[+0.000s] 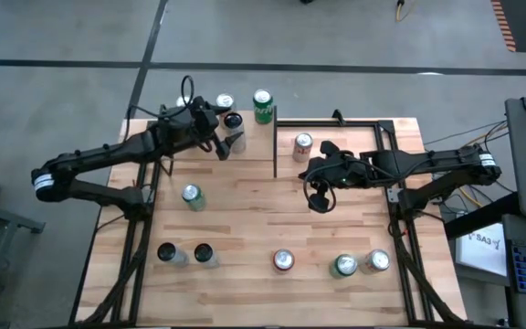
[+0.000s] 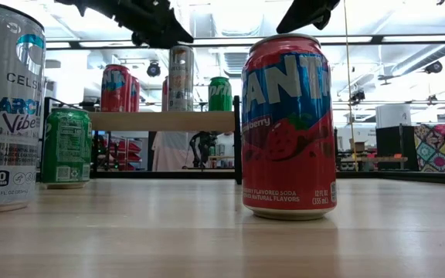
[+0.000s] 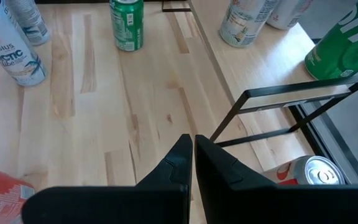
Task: Place canned beverage on shelf
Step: Put the white and yellow soda can on the shelf
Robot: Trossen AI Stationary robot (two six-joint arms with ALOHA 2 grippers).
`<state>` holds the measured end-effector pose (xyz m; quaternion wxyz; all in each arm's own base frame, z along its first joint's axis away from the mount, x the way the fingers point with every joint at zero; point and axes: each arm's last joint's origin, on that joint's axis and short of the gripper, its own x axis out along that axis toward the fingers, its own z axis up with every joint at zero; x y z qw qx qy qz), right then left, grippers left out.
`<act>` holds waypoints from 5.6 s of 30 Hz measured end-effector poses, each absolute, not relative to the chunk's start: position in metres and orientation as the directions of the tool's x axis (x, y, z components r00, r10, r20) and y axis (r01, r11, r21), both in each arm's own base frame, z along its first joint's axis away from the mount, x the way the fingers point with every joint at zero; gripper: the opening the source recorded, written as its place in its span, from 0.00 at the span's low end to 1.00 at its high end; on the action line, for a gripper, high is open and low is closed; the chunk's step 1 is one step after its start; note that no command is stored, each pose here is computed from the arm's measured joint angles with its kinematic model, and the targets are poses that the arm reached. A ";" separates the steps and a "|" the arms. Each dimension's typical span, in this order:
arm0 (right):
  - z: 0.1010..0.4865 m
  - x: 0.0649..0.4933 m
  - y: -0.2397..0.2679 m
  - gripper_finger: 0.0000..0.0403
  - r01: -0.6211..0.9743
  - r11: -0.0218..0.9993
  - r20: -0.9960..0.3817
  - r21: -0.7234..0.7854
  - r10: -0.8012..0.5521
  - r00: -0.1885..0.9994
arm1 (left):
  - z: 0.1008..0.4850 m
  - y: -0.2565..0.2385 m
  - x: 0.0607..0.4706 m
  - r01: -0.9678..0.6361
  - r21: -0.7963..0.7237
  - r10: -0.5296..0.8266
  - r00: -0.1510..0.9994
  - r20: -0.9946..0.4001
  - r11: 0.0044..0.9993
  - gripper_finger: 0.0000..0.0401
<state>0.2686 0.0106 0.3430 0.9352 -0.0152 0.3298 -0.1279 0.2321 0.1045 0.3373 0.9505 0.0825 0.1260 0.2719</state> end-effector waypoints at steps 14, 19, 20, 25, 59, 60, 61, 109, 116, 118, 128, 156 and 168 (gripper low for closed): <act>0.342 0.269 0.011 0.02 0.233 0.967 -0.614 -0.108 -0.249 0.749 | 0.316 0.116 0.240 -0.520 0.203 0.557 0.796 -0.238 0.830 0.93; 0.342 0.269 0.011 0.02 0.233 0.967 -0.614 -0.108 -0.249 0.749 | 0.313 0.118 0.243 -0.518 0.203 0.555 0.793 -0.250 0.831 0.89; 0.342 0.269 0.011 0.02 0.233 0.967 -0.614 -0.108 -0.249 0.749 | 0.313 0.118 0.243 -0.519 0.200 0.555 0.793 -0.250 0.831 0.87; 0.342 0.269 0.011 0.02 0.233 0.967 -0.614 -0.108 -0.249 0.749 | 0.314 0.117 0.242 -0.525 0.180 0.555 0.796 -0.242 0.832 0.74; 0.345 0.271 0.011 0.02 0.215 0.973 -0.589 -0.082 -0.221 0.777 | 0.392 0.038 0.115 -0.603 -0.061 0.524 0.735 -0.431 0.796 0.62; 0.346 0.271 0.012 0.02 0.214 0.973 -0.585 -0.082 -0.221 0.780 | 0.390 0.037 0.112 -0.617 -0.066 0.533 0.724 -0.437 0.784 0.62; 0.346 0.272 0.012 0.02 0.214 0.974 -0.581 -0.080 -0.220 0.784 | 0.386 0.037 0.108 -0.638 -0.053 0.552 0.701 -0.451 0.768 0.62; 0.352 0.278 0.014 0.02 0.180 0.982 -0.501 -0.063 -0.187 0.845 | 0.330 0.040 0.075 -0.893 0.109 0.877 0.396 -0.271 0.437 0.65; 0.352 0.278 0.014 0.02 0.178 0.982 -0.502 -0.064 -0.186 0.845 | 0.328 0.042 0.081 -0.898 0.142 0.886 0.368 -0.282 0.417 0.65; 0.352 0.278 0.015 0.02 0.175 0.982 -0.502 -0.069 -0.186 0.845 | 0.326 0.043 0.082 -0.902 0.137 0.889 0.360 -0.284 0.409 0.65; 0.352 0.278 0.015 0.02 0.173 0.982 -0.502 -0.072 -0.186 0.844 | 0.323 0.044 0.084 -0.924 0.151 0.913 0.303 -0.274 0.352 0.66; 0.352 0.278 0.015 0.02 0.184 0.981 -0.502 -0.053 -0.186 0.844 | 0.313 0.045 0.086 -0.927 0.185 0.922 0.269 -0.279 0.327 0.68; 0.352 0.278 0.016 0.02 0.178 0.982 -0.503 -0.056 -0.181 0.845 | 0.315 0.045 0.085 -0.936 0.194 0.935 0.241 -0.259 0.295 0.81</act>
